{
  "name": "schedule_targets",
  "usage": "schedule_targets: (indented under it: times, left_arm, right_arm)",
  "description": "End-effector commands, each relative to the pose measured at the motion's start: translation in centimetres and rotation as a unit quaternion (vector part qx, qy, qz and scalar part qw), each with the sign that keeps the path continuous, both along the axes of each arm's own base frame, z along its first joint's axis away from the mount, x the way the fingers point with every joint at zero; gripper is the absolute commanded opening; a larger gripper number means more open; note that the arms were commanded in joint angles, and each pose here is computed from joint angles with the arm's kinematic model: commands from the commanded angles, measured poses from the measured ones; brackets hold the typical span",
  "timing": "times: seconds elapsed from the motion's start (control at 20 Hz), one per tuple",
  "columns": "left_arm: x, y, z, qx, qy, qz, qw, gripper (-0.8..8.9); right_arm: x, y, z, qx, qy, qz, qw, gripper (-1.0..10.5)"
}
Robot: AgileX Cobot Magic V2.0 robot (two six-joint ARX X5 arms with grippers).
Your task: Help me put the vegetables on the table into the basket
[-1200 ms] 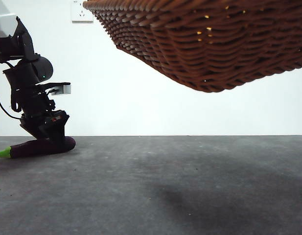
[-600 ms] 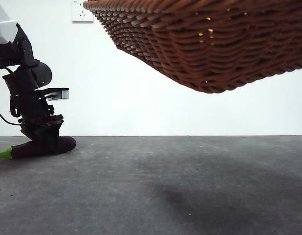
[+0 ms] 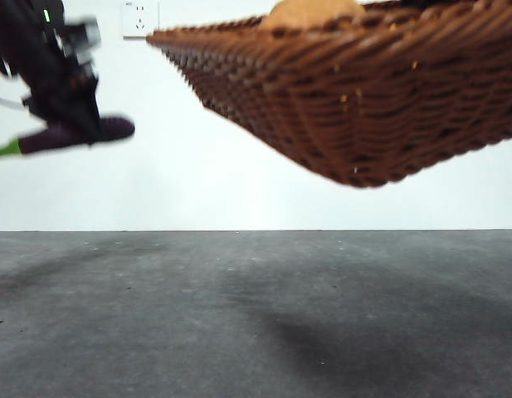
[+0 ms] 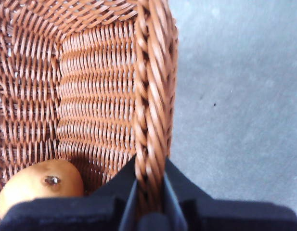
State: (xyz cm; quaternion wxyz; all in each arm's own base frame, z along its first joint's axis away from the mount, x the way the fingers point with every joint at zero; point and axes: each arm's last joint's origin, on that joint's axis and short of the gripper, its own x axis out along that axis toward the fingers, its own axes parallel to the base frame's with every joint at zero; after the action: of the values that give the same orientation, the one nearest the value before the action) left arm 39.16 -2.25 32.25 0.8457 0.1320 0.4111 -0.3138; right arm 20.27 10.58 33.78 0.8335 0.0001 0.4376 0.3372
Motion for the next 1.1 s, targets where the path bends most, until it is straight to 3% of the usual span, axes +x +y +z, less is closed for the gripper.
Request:
schedule_targets:
  times: [0.05, 0.3, 0.5, 0.7, 0.85, 1.1]
  left_arm:
    - [-2.8, -0.8, 2.8, -0.018, -0.009, -0.032, 0.999, -0.05]
    - [-11.2, -3.7, 9.6, -0.009, -0.085, -0.113, 0.99, -0.05]
    - [-17.3, -8.1, 12.2, 0.042, -0.134, -0.202, 0.969, -0.05]
    - [-20.5, -13.4, 11.0, 0.133, -0.121, -0.305, 0.935, -0.06]
    - [-21.1, -18.2, 8.8, 0.181, -0.111, -0.378, 0.901, -0.06]
    - [-19.6, -23.2, 4.4, 0.234, -0.071, -0.429, 0.87, -0.06]
  right_arm:
    - [1.1, 0.6, -0.7, 0.006, 0.006, 0.0, 1.0, -0.1]
    - [3.5, 1.8, -2.9, 0.012, 0.042, 0.014, 0.999, -0.1]
    - [4.5, 2.4, -4.1, 0.018, 0.063, 0.029, 0.997, -0.1]
    - [4.4, 2.7, -4.0, 0.05, 0.075, 0.056, 0.994, -0.1]
    - [4.3, 2.8, -4.0, 0.055, 0.079, 0.064, 0.993, -0.1]
    - [4.0, 2.9, -4.2, 0.047, 0.087, 0.077, 0.992, -0.1]
